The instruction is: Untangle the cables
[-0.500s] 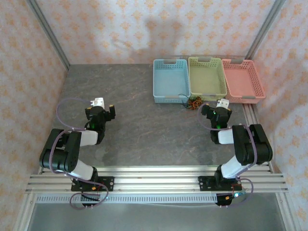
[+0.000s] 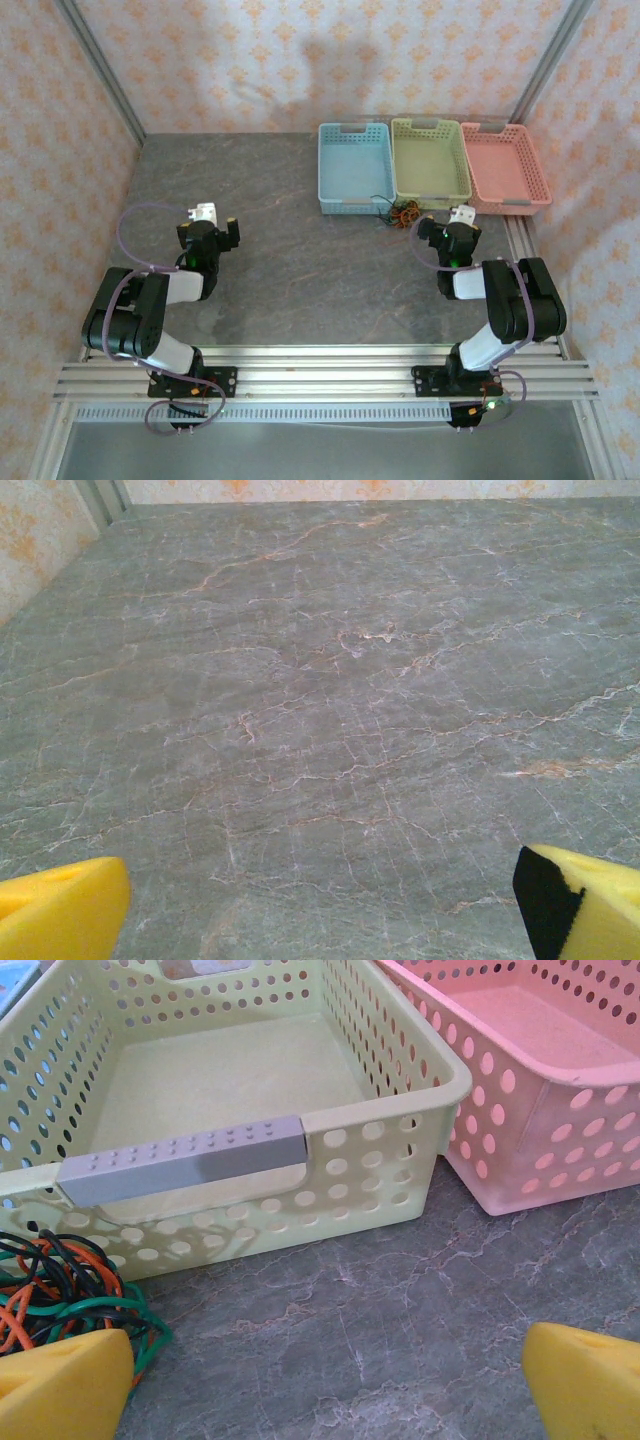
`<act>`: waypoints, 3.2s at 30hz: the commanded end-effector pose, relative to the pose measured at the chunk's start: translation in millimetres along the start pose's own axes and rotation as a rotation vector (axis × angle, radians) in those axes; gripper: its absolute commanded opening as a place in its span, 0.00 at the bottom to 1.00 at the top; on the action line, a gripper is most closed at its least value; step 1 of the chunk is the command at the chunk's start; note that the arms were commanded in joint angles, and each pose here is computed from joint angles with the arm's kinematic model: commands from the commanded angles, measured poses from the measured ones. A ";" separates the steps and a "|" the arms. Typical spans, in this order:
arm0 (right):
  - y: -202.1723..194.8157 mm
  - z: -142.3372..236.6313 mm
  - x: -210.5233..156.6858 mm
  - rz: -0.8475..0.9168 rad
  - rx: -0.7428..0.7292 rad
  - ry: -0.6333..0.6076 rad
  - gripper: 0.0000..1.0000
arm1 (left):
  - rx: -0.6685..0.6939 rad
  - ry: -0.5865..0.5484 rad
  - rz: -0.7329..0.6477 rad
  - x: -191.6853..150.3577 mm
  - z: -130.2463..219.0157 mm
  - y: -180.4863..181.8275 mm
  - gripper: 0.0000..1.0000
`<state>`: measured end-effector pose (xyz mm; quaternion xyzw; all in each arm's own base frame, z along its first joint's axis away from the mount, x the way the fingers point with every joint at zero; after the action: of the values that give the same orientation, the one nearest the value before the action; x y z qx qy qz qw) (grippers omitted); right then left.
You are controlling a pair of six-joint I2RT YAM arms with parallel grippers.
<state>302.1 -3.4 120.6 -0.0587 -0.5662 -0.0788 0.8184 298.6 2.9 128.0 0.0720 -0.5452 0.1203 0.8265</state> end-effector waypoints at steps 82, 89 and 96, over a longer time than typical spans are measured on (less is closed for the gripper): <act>11.0 -29.4 166.4 -0.112 -0.057 0.343 0.87 | -0.013 0.094 0.278 80.0 48.7 1.7 1.00; -7.4 -91.4 174.7 -0.107 -0.181 0.418 0.86 | -0.005 0.095 0.277 79.7 48.7 2.3 1.00; -21.6 -147.1 155.1 -0.078 -0.223 0.524 0.86 | -0.002 0.098 0.275 79.2 48.0 2.3 1.00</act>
<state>482.0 -53.9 213.9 -0.0749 -0.3474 -0.1899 0.9152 286.7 -1.3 212.2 -0.0217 -0.5007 0.2221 0.8364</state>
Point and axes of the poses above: each hand's point on the last joint's axis, 136 mm out from that joint toward the fingers, its own z axis back along the fingers, its own y axis along the line the jaws close on, x = y × z, the point moved 10 cm from there along z, back along the fingers, and after that the axes turned 5 degrees about z, right-handed, at the moved point
